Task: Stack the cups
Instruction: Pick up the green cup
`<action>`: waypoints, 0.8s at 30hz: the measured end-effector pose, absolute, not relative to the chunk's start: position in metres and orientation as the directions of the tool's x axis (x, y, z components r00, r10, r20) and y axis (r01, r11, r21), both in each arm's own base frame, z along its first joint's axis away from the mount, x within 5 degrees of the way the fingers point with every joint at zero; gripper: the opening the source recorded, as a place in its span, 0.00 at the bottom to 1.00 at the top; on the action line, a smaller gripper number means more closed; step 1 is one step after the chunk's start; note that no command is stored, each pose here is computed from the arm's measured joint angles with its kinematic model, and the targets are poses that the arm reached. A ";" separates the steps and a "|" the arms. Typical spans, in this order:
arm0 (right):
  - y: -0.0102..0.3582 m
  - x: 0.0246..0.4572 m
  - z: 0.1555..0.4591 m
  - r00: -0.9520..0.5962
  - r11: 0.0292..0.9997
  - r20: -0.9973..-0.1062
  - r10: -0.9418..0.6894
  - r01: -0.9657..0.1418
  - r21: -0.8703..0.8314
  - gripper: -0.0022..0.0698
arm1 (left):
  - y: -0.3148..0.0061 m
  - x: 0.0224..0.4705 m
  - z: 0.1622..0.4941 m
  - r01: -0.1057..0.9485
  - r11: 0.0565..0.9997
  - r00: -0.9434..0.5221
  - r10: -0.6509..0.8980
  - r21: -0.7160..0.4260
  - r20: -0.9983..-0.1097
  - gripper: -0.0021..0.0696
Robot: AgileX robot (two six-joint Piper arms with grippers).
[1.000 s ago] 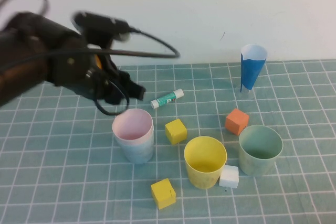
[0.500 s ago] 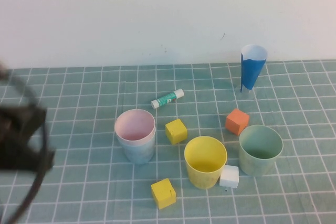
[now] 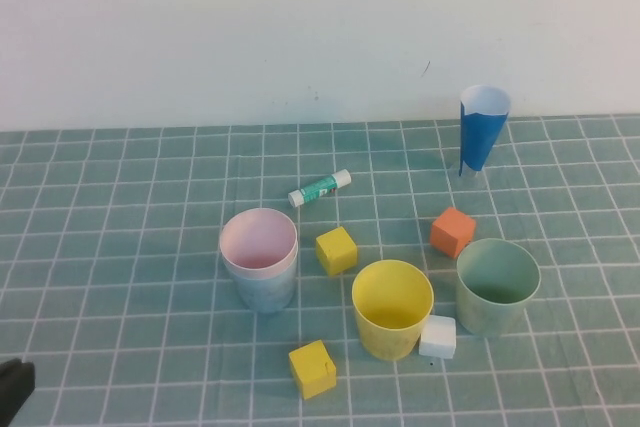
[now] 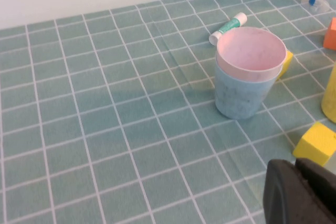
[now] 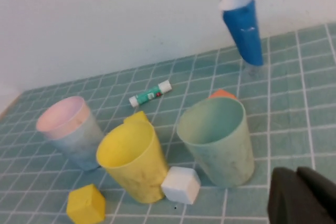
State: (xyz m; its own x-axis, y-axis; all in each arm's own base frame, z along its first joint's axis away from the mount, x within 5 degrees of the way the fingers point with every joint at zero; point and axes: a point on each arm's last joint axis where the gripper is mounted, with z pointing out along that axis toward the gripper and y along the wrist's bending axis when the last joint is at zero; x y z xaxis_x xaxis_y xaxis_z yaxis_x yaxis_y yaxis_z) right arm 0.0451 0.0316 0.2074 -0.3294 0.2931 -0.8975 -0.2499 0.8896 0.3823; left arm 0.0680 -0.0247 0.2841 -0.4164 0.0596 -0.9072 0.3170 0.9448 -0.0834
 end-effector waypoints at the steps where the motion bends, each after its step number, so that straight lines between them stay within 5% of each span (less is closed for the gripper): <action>1: 0.033 0.045 0.218 -0.330 0.895 -0.908 0.257 -0.274 0.353 0.03 | -0.025 0.068 0.283 0.316 0.945 -0.420 0.059 -0.085 -0.906 0.03; 6: 0.040 0.062 0.273 -0.422 0.895 -0.906 0.035 -0.389 0.216 0.03 | -0.025 0.067 0.282 0.315 0.944 -0.428 0.051 -0.096 -0.902 0.03; 13: 0.047 0.119 0.328 -0.618 0.823 -0.747 -0.244 -0.539 0.178 0.03 | -0.025 0.066 0.280 0.315 0.943 -0.442 0.045 -0.108 -0.896 0.03; 19: 0.057 0.175 0.340 -0.700 0.719 -0.596 -0.393 -0.638 0.276 0.03 | -0.024 0.065 0.278 0.314 0.944 -0.460 0.064 -0.095 -0.886 0.03; 24: 0.078 0.213 0.340 -0.690 0.694 -0.465 -0.554 -0.692 0.201 0.03 | -0.024 0.065 0.277 0.322 0.944 -0.463 0.088 -0.075 -0.882 0.03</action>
State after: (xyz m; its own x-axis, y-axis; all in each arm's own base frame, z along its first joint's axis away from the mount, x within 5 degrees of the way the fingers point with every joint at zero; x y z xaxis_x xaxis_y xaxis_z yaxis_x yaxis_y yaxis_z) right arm 0.2128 0.0784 0.3396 -0.6904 -0.5541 -0.4651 -0.6918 0.6936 0.2008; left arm 0.0648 -0.0240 0.2771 -0.4631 0.0880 -0.8819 0.3220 0.9438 -0.0750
